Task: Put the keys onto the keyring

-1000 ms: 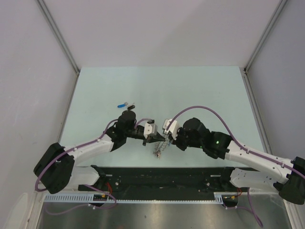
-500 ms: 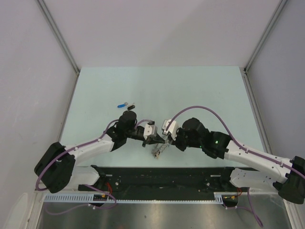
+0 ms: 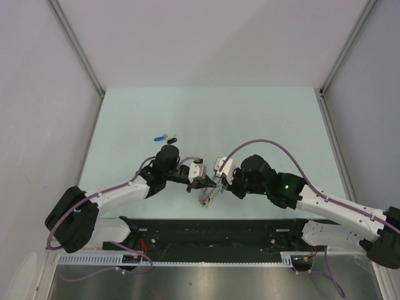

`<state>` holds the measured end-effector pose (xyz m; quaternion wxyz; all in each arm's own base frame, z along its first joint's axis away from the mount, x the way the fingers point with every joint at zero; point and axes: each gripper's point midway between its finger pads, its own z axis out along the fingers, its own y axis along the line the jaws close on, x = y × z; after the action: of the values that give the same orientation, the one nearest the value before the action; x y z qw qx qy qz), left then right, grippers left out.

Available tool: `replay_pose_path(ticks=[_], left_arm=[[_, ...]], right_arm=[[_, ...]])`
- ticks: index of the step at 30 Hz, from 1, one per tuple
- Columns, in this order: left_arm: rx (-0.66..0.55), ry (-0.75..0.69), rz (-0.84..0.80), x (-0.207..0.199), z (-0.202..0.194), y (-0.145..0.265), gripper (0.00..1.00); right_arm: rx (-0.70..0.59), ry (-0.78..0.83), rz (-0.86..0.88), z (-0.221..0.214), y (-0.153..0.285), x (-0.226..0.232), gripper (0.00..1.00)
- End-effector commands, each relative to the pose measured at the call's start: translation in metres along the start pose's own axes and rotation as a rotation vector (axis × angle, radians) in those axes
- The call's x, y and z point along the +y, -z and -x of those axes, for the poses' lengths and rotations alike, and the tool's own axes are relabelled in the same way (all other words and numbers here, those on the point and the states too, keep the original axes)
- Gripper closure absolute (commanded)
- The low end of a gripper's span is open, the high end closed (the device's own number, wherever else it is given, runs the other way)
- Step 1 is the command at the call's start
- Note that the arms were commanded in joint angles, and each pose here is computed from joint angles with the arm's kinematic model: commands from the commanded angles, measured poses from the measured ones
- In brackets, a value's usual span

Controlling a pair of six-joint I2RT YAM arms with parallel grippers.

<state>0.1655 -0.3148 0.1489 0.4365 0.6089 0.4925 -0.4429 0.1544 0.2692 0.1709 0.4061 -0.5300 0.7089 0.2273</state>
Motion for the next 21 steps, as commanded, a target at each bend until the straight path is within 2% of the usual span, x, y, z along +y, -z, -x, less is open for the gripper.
replay_pose_path(ticks=[1,21], left_arm=[[-0.036,-0.076,0.005,0.0081,0.0169,0.0004,1.0],[-0.049,-0.074,-0.022,0.0046,0.0187,-0.0009,1.0]], right_arm=[[-0.021,-0.005,0.015,0.007,-0.0005,0.0032,1.0],[-0.018,0.002,0.021,0.0072,-0.0071,0.0024,1.0]])
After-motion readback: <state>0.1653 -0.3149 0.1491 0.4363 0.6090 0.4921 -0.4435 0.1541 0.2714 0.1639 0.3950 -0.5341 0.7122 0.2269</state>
